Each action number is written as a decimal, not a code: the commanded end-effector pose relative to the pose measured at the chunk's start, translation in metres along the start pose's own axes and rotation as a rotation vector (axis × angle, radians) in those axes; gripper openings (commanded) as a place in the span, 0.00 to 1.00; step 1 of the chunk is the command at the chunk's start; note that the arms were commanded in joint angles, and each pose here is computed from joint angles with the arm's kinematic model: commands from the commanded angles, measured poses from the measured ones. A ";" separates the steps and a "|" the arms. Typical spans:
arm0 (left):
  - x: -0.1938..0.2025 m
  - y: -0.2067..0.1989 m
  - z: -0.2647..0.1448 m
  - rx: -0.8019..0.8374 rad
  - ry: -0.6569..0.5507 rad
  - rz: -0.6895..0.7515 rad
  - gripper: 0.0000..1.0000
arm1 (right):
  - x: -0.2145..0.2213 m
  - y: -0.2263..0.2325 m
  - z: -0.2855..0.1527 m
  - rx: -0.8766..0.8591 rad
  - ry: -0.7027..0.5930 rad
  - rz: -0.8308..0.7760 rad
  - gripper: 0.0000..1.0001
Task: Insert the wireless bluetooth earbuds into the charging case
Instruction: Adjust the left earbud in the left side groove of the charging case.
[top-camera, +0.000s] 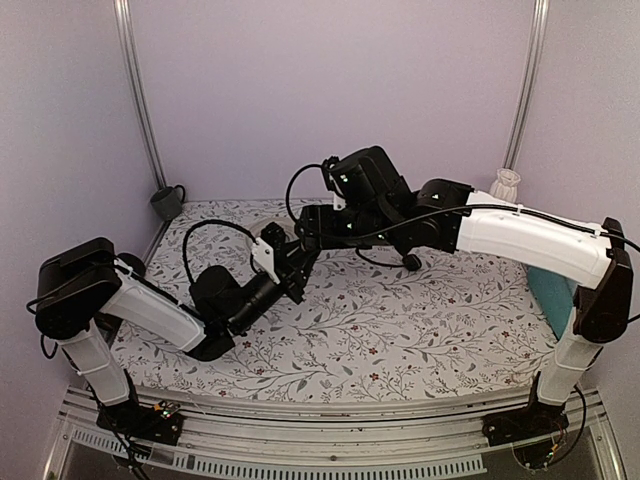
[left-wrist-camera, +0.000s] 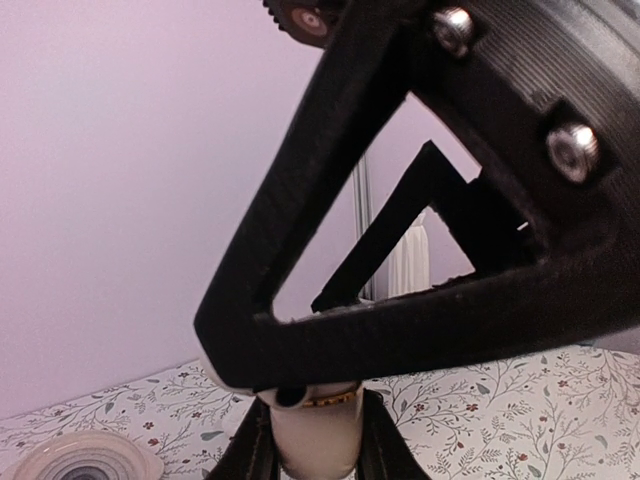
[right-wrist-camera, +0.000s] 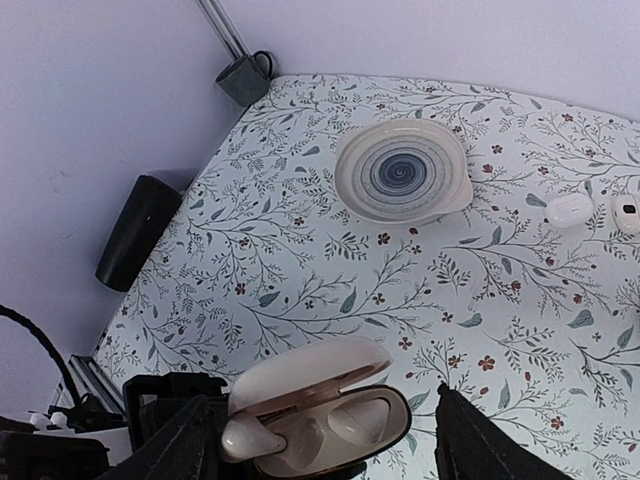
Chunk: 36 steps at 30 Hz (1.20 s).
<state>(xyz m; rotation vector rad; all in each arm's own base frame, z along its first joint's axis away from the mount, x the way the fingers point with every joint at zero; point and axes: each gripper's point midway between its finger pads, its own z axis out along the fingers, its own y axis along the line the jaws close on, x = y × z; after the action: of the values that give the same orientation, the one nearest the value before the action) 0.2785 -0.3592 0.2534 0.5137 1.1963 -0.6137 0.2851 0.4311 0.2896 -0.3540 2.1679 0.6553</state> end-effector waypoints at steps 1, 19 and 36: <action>-0.019 0.005 0.003 -0.011 -0.055 -0.017 0.00 | 0.001 -0.003 -0.010 0.007 -0.003 0.008 0.74; -0.023 0.005 0.001 -0.010 -0.065 -0.018 0.00 | 0.000 -0.009 -0.018 0.020 -0.016 0.019 0.71; -0.026 0.005 -0.004 0.000 -0.081 -0.023 0.00 | 0.001 -0.014 -0.022 0.029 -0.022 0.031 0.71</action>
<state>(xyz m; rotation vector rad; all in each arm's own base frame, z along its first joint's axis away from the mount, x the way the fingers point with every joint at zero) 0.2775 -0.3594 0.2508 0.5236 1.1999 -0.6157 0.2773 0.4209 0.2860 -0.3379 2.1821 0.6578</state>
